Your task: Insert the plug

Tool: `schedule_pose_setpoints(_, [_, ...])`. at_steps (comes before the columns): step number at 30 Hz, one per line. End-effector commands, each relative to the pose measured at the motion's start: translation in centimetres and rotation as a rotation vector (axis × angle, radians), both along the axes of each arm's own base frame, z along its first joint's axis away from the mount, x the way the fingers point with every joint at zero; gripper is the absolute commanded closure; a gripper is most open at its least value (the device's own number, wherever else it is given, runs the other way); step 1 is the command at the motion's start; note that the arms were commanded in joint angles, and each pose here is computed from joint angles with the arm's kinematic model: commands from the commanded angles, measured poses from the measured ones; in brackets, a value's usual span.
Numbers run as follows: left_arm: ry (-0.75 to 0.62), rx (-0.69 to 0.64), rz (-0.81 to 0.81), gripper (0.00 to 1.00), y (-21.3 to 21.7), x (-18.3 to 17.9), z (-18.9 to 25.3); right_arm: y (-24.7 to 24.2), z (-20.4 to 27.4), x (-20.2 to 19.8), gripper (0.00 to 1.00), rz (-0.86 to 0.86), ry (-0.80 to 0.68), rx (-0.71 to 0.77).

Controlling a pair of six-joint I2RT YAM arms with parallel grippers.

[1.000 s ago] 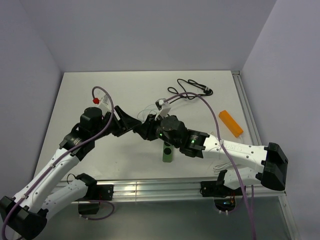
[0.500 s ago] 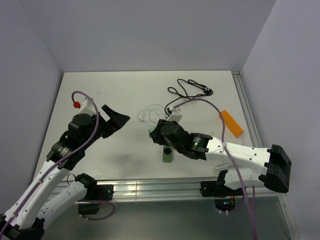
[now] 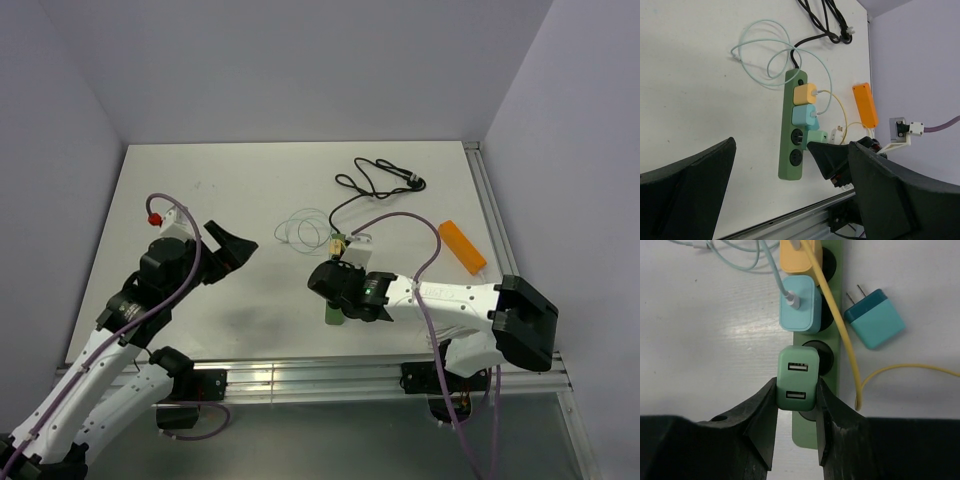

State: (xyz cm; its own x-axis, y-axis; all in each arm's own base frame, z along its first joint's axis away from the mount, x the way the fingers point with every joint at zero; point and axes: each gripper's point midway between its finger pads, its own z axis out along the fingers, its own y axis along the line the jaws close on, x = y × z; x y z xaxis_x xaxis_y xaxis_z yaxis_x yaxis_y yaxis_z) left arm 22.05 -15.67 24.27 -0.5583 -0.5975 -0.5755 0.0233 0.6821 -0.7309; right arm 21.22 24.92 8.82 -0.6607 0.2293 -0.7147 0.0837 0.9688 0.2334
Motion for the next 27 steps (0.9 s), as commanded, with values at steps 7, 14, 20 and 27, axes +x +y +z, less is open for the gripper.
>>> schedule_pose_setpoints(7, [-0.033,-0.013,-0.049,0.01,-0.9,0.1,0.0,-1.1,0.2,1.7,1.00,-0.048,-0.095,-0.042])
schedule_pose_setpoints(14, [-0.030,-0.015,-0.051,0.01,-1.1,0.2,0.0,-0.6,-0.7,1.6,1.00,-0.023,-0.063,-0.057])
schedule_pose_setpoints(20, [-0.028,-0.013,-0.056,0.01,-1.1,0.1,-0.2,-0.4,-1.1,1.9,1.00,-0.019,-0.068,-0.072])
schedule_pose_setpoints(27, [-0.031,-0.006,-0.056,0.00,-1.0,0.0,0.0,-0.1,-1.3,1.7,1.00,0.004,-0.025,-0.103])
